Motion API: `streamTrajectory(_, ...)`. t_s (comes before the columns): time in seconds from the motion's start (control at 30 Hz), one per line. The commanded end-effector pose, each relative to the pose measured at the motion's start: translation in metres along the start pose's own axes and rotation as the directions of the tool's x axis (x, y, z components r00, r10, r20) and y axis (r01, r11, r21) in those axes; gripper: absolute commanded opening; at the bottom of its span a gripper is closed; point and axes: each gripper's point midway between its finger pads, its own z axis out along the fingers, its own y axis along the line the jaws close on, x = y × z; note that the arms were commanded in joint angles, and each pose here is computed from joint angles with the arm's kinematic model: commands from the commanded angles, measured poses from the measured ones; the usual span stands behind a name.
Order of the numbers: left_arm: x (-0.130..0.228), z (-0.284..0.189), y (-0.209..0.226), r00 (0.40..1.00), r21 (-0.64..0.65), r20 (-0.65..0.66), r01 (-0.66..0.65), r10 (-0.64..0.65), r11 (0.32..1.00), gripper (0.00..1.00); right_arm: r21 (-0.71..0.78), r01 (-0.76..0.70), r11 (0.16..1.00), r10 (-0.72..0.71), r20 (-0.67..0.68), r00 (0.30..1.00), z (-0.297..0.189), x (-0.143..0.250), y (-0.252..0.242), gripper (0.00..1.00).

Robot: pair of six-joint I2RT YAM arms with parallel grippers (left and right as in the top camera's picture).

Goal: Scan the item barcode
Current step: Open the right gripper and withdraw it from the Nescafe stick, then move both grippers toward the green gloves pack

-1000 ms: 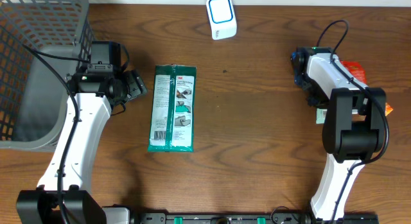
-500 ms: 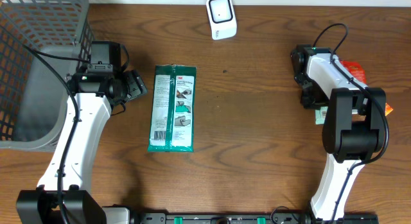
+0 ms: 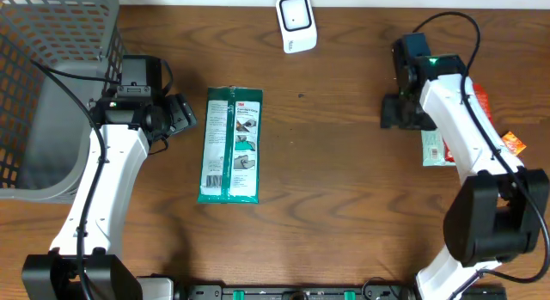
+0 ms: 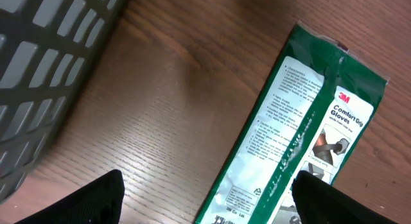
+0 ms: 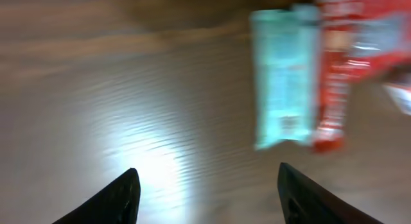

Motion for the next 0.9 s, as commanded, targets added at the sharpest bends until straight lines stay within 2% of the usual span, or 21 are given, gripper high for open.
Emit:
streamTrajectory(0.0, 0.001, 0.001, 0.003, 1.000, -0.011, -0.001, 0.010, -0.010, 1.000, 0.84, -0.365, 0.122, 0.923, -0.150, -0.049, 0.988, -0.003, 0.018, 0.070, 0.99)
streamTrajectory(0.13, 0.001, 0.001, 0.003, 1.000, -0.011, -0.001, 0.010, -0.010, 1.000, 0.84, -0.509, 0.179, 0.842, -0.235, -0.046, 0.971, -0.001, 0.037, 0.109, 0.99)
streamTrajectory(0.47, -0.001, 0.001, 0.000, 1.000, 0.000, 0.005, 0.011, -0.011, 1.000, 0.84, -0.535, 0.272, 0.800, -0.265, 0.093, 0.960, 0.033, 0.047, 0.167, 0.99)
streamTrajectory(0.5, 0.001, 0.001, 0.000, 1.000, 0.001, -0.006, 0.011, -0.011, 1.000, 1.00, -0.536, 0.283, 0.796, -0.272, 0.102, 0.957, 0.033, 0.047, 0.171, 0.99)
streamTrajectory(0.6, 0.025, 0.000, 0.002, 0.994, 0.010, -0.108, 0.008, -0.007, 1.000, 0.99, -0.538, 0.300, 0.788, -0.286, 0.111, 0.952, 0.032, 0.050, 0.177, 0.99)
streamTrajectory(0.63, 0.027, 0.000, 0.000, 0.993, 0.022, -0.120, 0.009, -0.006, 1.000, 0.76, -0.538, 0.304, 0.786, -0.289, 0.114, 0.950, 0.032, 0.050, 0.178, 0.99)
streamTrajectory(0.67, 0.029, 0.000, -0.003, 0.992, 0.033, -0.128, 0.008, -0.003, 0.999, 0.58, -0.539, 0.308, 0.784, -0.292, 0.117, 0.949, 0.032, 0.050, 0.180, 1.00)
streamTrajectory(0.73, 0.035, 0.001, -0.010, 0.989, 0.051, -0.144, -0.008, 0.016, 0.999, 0.38, -0.539, 0.312, 0.782, -0.292, 0.124, 0.948, 0.031, 0.050, 0.181, 0.99)
streamTrajectory(0.87, 0.047, 0.005, -0.017, 0.984, 0.057, -0.161, -0.064, 0.072, 0.996, 0.32, -0.539, 0.312, 0.782, -0.293, 0.125, 0.948, 0.031, 0.049, 0.181, 0.99)
